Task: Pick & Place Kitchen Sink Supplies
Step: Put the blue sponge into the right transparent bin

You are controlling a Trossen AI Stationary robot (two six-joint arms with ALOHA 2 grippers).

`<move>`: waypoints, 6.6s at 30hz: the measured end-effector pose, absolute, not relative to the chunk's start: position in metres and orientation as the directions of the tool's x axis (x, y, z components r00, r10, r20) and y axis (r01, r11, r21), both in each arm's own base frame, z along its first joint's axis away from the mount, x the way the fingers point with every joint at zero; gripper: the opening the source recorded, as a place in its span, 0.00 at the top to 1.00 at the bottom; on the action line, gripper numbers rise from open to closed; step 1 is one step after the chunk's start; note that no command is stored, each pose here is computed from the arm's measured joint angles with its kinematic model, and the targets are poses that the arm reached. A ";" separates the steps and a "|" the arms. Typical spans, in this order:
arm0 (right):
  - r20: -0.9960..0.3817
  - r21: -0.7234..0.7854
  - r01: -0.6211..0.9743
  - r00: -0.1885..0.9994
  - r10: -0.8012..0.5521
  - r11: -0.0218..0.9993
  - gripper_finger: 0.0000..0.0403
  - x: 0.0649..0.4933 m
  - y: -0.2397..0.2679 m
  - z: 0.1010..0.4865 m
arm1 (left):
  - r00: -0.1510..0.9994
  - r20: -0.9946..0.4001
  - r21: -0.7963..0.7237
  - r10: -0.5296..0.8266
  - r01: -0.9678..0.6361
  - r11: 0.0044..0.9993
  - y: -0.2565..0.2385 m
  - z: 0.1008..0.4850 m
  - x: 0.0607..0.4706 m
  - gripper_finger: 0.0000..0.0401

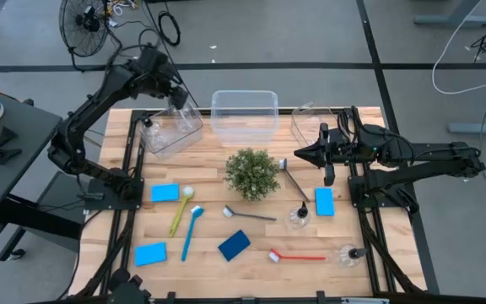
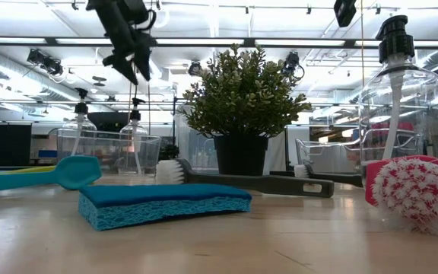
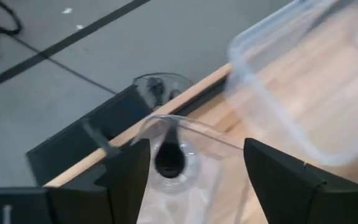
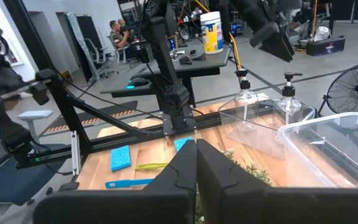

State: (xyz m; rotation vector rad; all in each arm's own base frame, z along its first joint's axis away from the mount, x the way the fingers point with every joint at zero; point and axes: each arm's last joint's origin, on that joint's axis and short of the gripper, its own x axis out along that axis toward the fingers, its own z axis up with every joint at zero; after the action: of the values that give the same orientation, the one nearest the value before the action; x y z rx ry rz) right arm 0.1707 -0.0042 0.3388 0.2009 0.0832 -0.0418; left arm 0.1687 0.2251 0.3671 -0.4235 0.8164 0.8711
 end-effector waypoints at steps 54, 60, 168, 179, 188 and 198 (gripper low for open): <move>-0.178 0.287 -0.207 0.948 0.265 0.935 0.58 0.170 0.013 0.330 | 0.787 -0.606 -0.145 -0.114 0.031 0.989 -0.002 0.420 0.282 0.37; -0.200 0.326 -0.246 0.926 0.321 0.913 0.56 0.174 0.024 0.326 | 0.789 -0.607 -0.132 -0.094 0.016 0.991 -0.002 0.420 0.282 0.37; -0.715 0.144 -0.363 0.605 0.350 0.921 0.58 0.179 0.102 0.340 | 0.787 -0.617 -0.041 -0.013 -0.016 0.999 0.000 0.419 0.281 0.37; -0.732 0.123 -0.343 0.602 0.319 0.931 0.58 0.178 0.100 0.338 | 0.694 -0.698 -0.119 -0.175 0.129 0.985 -0.011 0.411 0.273 0.37; -0.736 0.122 -0.343 0.598 0.317 0.931 0.58 0.178 0.100 0.338 | 0.516 -0.848 -0.170 -0.119 -0.052 0.984 -0.012 0.396 0.256 0.37; -0.740 0.120 -0.342 0.595 0.313 0.932 0.58 0.177 0.100 0.338 | 0.401 -0.913 -0.125 -0.071 -0.112 0.986 -0.011 0.377 0.251 0.37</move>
State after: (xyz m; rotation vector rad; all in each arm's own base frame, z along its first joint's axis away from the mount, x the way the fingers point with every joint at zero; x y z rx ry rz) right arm 0.1773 0.0995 0.3377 -0.0361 0.8523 0.3805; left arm 0.2505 -0.0112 0.3766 -0.1766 1.1597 0.0259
